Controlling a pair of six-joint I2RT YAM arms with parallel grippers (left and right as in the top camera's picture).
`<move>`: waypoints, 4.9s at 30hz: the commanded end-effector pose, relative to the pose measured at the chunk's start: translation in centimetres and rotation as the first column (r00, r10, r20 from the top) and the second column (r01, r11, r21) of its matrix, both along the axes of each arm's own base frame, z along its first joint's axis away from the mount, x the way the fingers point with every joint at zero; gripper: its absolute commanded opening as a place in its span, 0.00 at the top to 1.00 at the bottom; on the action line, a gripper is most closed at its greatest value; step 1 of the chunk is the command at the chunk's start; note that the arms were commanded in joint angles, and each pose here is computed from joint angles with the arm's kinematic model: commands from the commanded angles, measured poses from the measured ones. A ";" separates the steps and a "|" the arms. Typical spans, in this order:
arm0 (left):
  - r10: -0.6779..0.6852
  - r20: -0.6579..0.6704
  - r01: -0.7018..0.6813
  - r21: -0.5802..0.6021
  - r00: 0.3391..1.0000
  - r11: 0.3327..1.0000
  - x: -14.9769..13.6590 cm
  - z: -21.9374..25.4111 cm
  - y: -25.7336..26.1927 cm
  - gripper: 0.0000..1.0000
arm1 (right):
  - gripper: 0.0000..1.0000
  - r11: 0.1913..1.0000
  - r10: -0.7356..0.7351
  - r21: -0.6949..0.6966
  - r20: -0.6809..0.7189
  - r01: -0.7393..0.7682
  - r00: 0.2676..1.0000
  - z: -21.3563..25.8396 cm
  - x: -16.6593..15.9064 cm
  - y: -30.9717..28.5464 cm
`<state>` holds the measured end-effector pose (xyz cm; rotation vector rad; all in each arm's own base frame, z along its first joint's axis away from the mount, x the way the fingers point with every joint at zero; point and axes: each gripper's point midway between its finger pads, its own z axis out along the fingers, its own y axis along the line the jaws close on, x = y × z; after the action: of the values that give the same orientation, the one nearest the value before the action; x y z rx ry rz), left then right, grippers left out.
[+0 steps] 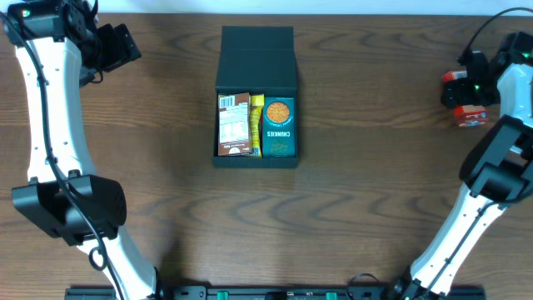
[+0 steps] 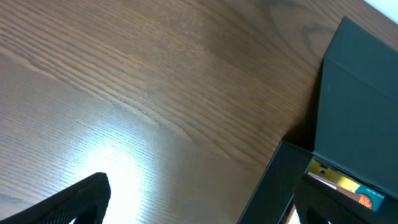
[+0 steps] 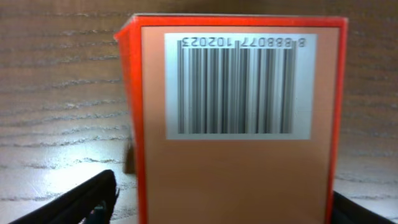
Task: Pack container
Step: 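Move the right gripper to the red-orange snack box and grasp it, then carry the red-orange box into the box's right side and release, then press the packed items down into the box with the right gripper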
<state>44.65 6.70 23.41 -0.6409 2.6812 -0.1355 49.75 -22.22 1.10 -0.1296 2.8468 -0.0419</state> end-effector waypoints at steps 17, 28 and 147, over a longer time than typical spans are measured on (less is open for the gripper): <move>0.015 -0.021 -0.015 -0.010 1.000 1.000 -0.3 -0.4 0.2 0.05 | 0.48 0.990 -0.040 0.138 -0.003 0.040 0.999 -0.6 2.1 6.8; 0.015 -0.052 -0.016 -0.016 0.999 1.000 -1.1 -0.6 0.0 0.05 | 0.59 0.978 0.038 0.200 0.091 -0.056 0.995 6.2 5.9 16.0; -0.383 0.012 0.378 -0.189 0.924 0.906 0.7 -4.5 -14.9 0.15 | 0.99 0.602 0.644 0.593 0.035 -0.535 0.764 15.5 -9.7 49.1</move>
<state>45.31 -7.79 19.73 -0.1578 2.7894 -0.4806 39.28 26.33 13.79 -0.9069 2.8250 0.9331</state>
